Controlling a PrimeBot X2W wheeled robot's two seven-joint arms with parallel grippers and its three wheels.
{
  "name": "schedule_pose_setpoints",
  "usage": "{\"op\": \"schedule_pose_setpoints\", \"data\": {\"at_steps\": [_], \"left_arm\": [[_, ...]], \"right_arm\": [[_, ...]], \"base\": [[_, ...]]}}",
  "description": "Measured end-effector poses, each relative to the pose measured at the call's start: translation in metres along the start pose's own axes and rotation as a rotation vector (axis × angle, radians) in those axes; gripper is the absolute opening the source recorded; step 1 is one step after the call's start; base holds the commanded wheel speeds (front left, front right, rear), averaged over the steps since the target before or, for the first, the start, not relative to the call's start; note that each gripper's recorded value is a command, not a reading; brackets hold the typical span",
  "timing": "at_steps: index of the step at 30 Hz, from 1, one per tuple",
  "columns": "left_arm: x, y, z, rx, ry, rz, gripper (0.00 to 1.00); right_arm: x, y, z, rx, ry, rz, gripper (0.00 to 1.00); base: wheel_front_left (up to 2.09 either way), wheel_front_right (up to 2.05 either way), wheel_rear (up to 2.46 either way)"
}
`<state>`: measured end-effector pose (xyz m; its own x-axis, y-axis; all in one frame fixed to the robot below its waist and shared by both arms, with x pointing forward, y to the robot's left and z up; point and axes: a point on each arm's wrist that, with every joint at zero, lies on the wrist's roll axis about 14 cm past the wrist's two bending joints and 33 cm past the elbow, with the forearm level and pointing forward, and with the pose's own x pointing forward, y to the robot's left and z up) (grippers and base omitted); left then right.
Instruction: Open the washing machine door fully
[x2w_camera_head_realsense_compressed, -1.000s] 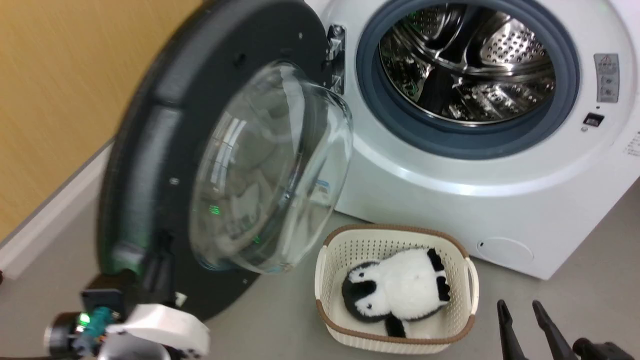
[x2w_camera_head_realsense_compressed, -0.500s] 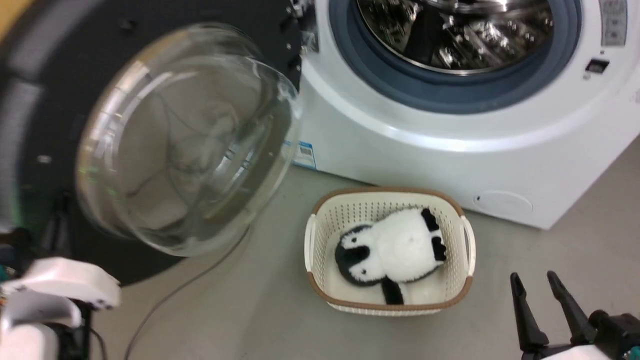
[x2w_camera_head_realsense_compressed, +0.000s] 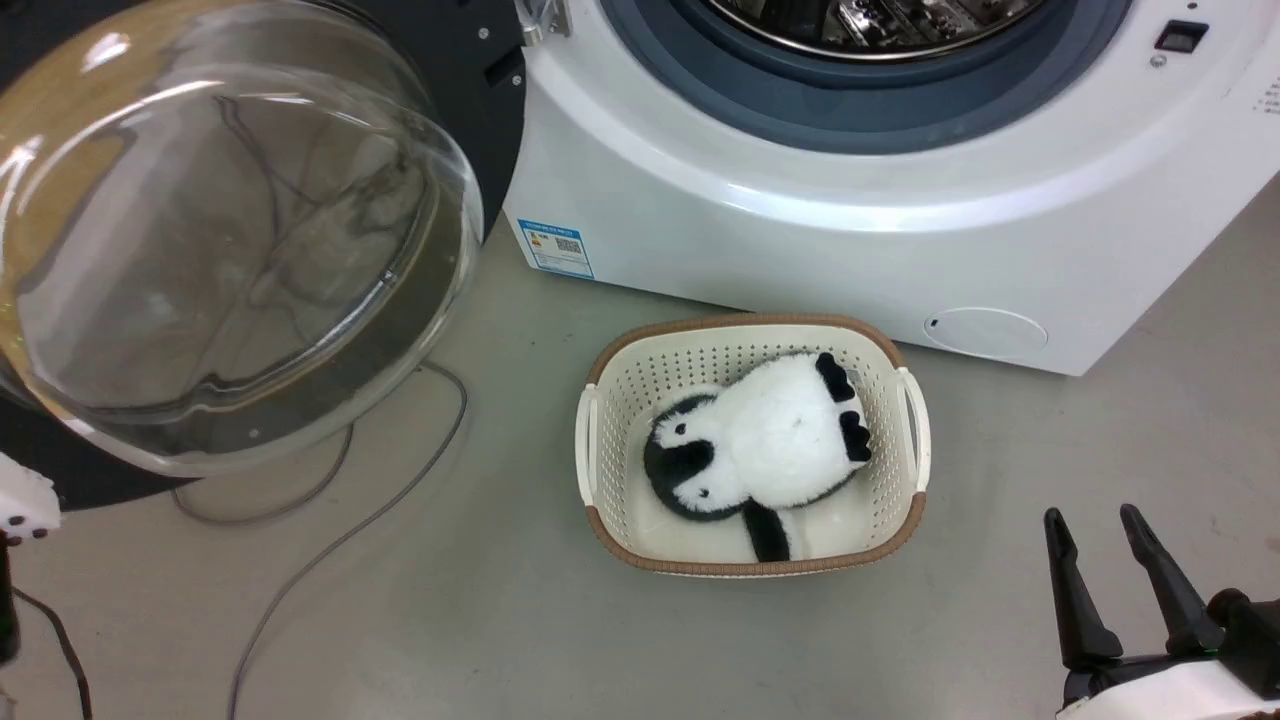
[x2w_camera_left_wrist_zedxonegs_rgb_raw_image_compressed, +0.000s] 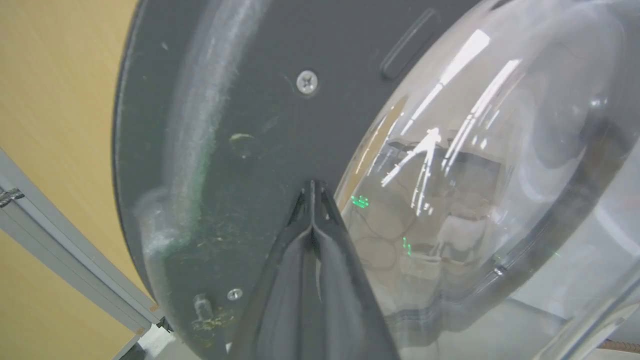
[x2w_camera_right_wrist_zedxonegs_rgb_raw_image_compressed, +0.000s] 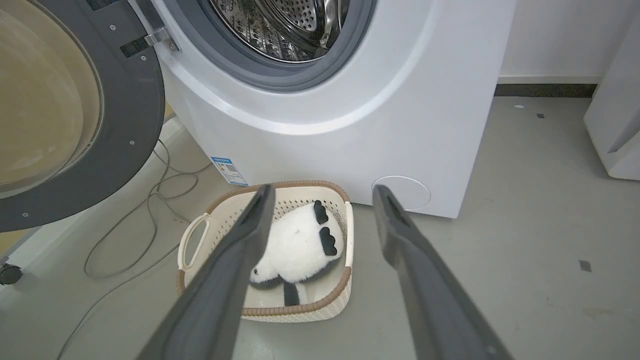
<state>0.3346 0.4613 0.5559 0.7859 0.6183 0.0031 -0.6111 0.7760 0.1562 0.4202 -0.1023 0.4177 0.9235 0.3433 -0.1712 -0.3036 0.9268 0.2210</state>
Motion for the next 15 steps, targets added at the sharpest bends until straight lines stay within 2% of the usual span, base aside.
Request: {"op": "schedule_pose_setpoints", "data": {"at_steps": [9,15], "left_arm": [[0.007,0.008,-0.011,-0.009,0.021,0.027,0.0],[0.002,0.003,-0.001,-0.007,-0.024,-0.004,0.0]], "right_arm": [[0.001,-0.002,0.0,0.003,-0.001,-0.006,1.0],[-0.002,0.001,0.009,-0.002,-0.028,-0.002,1.0]], "base": [[0.0,0.0,0.0],[0.0,0.0,0.0]]}}
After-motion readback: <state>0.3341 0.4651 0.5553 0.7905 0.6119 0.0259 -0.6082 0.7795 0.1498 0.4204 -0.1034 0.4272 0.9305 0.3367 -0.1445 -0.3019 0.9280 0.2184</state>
